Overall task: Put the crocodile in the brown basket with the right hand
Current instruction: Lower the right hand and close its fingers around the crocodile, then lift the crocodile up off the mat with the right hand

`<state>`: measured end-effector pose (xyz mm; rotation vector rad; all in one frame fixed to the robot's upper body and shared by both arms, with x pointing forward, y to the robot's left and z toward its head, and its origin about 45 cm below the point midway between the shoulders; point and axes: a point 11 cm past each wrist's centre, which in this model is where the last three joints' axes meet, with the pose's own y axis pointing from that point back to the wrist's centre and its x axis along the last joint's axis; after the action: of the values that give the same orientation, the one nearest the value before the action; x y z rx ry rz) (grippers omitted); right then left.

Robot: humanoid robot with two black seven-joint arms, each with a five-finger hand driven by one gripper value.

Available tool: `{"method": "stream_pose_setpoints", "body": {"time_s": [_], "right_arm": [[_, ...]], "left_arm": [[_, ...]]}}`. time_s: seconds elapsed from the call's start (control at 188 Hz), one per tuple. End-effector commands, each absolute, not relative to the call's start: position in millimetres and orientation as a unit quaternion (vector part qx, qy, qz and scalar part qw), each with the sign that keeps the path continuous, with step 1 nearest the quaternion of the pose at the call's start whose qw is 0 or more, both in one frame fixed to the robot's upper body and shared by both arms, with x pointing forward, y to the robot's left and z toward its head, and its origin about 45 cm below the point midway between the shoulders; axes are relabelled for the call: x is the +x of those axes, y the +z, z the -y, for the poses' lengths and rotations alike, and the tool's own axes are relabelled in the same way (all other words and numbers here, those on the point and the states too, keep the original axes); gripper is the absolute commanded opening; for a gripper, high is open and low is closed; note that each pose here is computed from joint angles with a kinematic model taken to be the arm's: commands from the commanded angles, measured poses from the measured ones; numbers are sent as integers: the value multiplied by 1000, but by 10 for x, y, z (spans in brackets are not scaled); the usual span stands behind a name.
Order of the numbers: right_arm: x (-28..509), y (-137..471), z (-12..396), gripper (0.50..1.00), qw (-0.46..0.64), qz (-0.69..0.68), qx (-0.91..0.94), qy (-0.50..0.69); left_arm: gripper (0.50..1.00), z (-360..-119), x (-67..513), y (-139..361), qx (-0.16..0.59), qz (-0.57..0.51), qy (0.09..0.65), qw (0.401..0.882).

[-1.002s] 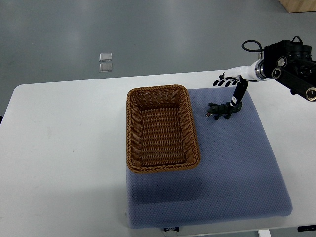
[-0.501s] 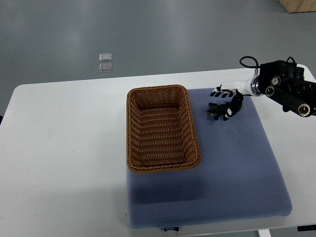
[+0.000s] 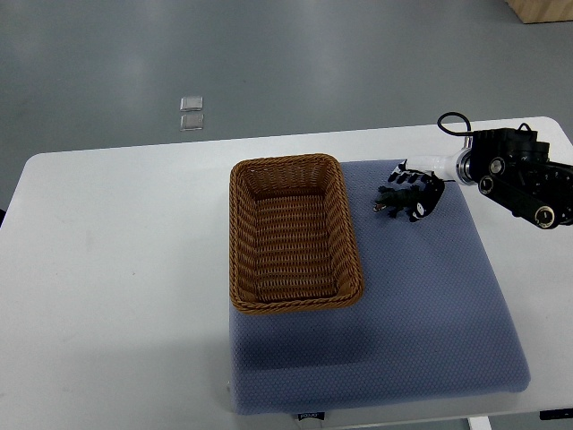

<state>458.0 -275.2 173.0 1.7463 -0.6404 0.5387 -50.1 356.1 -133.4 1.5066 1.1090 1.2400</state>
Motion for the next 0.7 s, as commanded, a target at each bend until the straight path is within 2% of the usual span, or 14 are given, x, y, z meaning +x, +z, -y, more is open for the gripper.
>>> {"method": "stream_pose_setpoints", "body": {"time_s": [0.0,0.096,0.485,0.693], "right_arm": [[4577,1723,2752,627,567,272,743,230],[4577,1723,2753,501,567,272,743,229],[4626,1848,2807,500,562,278,742,238],[4746,2285,2859,500,550,283,742,259]], "left_arm": [[1000,-3564,-501,-1334,605,-445,498,433],[1000,-3564,-501,-1334,605,-445,498,433],[1000,-3569,-501,-1333,606,-444,498,433],[1000,-3564,-501,-1334,605,-445,498,433]]}}
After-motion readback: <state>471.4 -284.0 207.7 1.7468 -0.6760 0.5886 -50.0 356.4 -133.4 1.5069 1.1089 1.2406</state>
